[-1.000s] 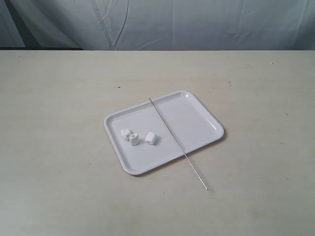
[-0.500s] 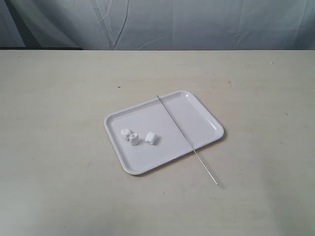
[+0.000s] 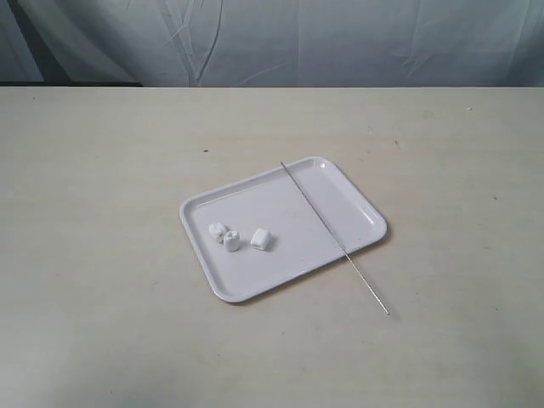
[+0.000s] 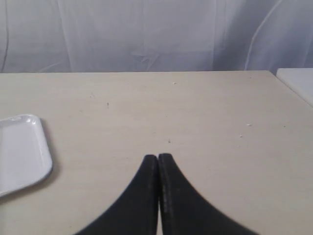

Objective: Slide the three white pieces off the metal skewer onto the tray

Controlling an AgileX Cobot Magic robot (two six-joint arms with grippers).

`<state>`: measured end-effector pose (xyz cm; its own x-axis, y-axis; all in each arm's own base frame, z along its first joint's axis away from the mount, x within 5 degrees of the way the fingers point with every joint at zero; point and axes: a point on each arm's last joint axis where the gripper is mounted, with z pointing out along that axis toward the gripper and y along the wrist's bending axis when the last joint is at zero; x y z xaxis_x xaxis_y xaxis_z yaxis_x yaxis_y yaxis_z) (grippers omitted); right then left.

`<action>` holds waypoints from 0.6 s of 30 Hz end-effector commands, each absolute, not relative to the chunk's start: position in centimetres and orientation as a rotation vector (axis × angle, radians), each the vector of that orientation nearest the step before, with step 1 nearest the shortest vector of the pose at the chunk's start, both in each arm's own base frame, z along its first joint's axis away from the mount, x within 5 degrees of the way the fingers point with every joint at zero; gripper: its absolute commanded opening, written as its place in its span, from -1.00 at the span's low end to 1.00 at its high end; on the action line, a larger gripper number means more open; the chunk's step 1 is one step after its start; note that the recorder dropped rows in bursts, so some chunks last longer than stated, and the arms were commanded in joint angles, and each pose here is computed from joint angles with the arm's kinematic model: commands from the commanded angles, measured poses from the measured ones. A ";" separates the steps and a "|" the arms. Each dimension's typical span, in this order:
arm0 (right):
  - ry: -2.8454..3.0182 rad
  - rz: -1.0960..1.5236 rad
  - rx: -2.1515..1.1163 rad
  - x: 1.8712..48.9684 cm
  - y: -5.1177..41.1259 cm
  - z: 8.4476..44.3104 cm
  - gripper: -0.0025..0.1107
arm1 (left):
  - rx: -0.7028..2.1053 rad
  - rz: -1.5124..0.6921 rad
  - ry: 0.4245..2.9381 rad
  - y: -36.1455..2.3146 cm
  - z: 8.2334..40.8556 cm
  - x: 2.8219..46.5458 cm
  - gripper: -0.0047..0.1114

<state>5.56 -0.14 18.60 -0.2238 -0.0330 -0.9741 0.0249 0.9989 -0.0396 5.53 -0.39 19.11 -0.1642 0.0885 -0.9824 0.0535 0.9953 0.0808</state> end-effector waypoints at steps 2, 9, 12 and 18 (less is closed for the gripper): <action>1.794 -0.051 0.055 5.5 -0.3 18.6 -0.97 | 0.083 0.028 1.750 -0.3 18.9 5.5 -0.92; 1.795 -0.081 0.063 5.5 -0.5 18.6 -0.97 | 0.027 -0.017 1.759 -0.3 18.8 5.5 -0.92; 1.795 -0.079 0.067 5.5 -0.5 18.6 -0.97 | 0.019 -0.023 1.768 -0.3 18.7 5.5 -0.92; 1.795 -0.084 0.065 5.5 -0.5 18.6 -0.97 | -0.005 -0.043 1.776 -0.3 18.7 5.5 -0.92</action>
<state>5.53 -0.49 18.54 -0.2298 0.0059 -0.9732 0.0828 0.9965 -0.0135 5.48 -0.32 18.82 -0.2009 -0.0098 -0.9796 0.0250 0.9996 -0.0151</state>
